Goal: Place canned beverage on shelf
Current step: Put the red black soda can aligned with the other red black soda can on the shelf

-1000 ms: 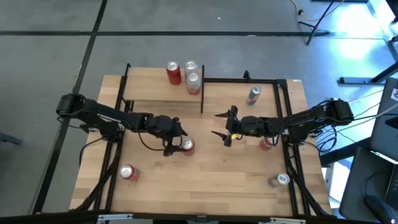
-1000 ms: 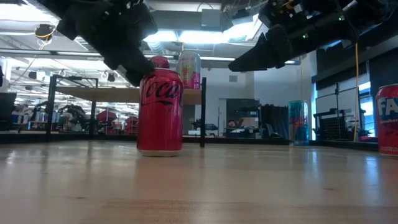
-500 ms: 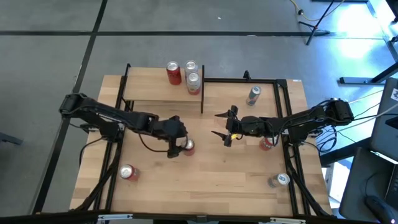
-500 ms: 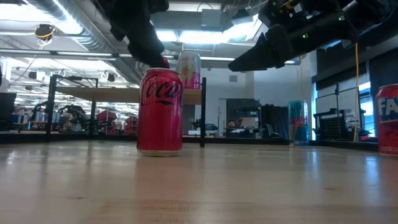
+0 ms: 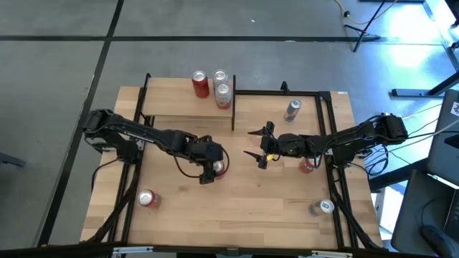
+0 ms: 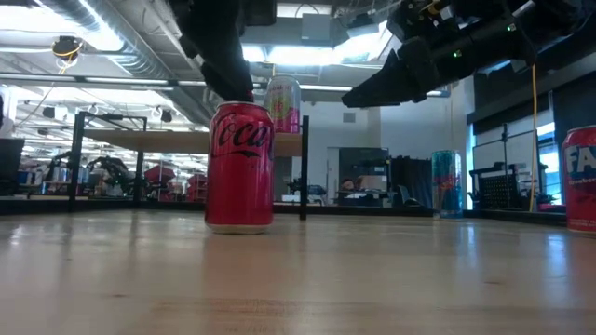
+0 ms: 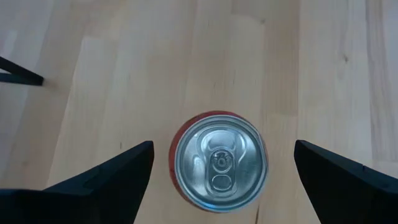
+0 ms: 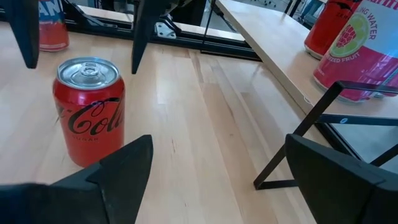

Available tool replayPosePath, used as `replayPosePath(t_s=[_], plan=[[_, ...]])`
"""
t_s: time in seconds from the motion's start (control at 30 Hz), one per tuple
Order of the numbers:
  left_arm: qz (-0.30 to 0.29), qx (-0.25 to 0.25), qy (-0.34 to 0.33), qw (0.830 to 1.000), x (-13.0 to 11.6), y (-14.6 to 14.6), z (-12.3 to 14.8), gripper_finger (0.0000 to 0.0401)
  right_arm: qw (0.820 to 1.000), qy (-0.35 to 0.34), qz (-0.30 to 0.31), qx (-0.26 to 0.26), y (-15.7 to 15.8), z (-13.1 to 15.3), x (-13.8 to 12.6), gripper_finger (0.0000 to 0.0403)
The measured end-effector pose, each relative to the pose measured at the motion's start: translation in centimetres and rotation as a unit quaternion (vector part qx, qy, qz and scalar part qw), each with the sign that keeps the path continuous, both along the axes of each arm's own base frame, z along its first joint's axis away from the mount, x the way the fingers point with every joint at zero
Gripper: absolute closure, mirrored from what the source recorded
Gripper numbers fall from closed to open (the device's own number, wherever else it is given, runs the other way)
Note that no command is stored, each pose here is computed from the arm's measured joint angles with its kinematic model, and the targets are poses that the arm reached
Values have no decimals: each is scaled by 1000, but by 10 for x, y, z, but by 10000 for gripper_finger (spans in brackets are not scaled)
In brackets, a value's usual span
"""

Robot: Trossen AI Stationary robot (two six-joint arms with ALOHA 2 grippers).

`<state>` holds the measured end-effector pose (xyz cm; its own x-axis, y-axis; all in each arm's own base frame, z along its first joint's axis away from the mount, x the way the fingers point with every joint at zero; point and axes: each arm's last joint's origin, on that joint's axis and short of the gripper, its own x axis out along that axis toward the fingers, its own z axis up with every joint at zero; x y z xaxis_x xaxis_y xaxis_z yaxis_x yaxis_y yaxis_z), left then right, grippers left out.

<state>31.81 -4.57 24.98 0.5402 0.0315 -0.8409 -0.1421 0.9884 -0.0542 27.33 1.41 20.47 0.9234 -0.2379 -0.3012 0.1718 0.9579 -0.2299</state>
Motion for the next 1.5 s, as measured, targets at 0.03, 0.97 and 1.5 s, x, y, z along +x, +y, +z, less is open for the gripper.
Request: replayPosePath(t_s=[0.03,0.97,1.5], plan=[[1,1,3,1000,0,0,-1,40,1000,0,0,0,0,0,0,52],[-92,83,53,991,-9,11,15,160,1000,0,0,0,0,0,0,52],[-7,117,-15,993,-63,102,138,153,1000,-5,-5,15,0,-8,6,52]])
